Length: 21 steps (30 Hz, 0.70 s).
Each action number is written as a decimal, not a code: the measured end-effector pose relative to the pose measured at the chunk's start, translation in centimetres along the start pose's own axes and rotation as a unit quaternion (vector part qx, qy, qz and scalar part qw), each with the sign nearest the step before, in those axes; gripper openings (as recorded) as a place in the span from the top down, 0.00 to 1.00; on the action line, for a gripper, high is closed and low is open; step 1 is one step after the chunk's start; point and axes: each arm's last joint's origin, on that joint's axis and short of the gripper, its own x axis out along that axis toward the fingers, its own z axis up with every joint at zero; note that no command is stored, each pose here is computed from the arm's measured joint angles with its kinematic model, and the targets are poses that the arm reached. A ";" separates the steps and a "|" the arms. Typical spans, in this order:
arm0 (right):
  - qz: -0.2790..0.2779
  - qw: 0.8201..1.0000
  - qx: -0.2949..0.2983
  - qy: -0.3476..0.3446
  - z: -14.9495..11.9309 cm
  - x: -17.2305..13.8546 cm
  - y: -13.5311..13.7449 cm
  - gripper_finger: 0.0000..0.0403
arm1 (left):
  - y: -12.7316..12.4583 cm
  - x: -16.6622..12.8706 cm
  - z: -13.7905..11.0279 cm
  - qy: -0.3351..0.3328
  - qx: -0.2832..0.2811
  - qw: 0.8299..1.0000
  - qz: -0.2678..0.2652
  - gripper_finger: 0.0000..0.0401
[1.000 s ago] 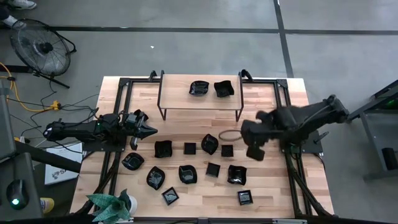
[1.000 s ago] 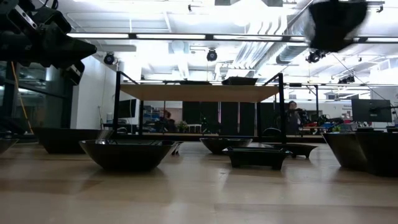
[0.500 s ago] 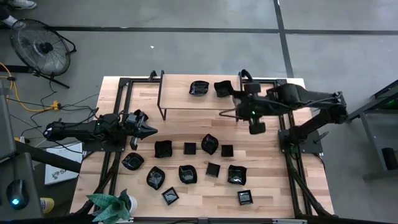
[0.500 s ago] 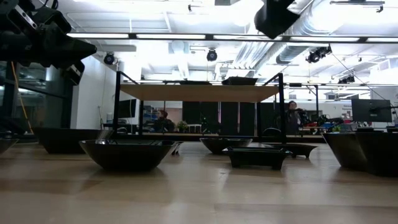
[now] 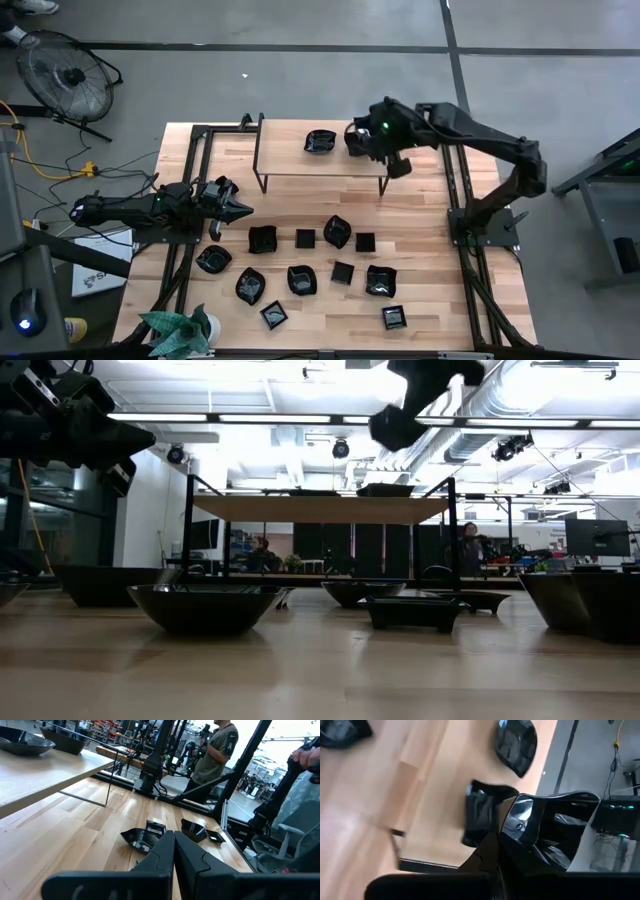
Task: Pick & Place Mini shaped plates
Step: Stack the distorted square-shaped plate on the distorted square-shaped plate
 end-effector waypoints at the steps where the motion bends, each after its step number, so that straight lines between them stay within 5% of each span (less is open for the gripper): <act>1: 0.001 1.000 -0.005 0.006 -0.1 0.5 -0.3 1.00 | 0.0 0.0 0.0 0.000 0.000 1.000 0.000 1.00; 14: 0.038 0.997 -0.041 0.049 0.0 4.7 -1.1 1.00 | 0.0 0.0 0.0 0.000 0.000 1.000 0.000 1.00; 21: 0.057 0.998 0.011 0.037 0.4 5.0 -0.7 1.00 | 0.0 0.0 0.0 0.000 0.000 1.000 0.000 1.00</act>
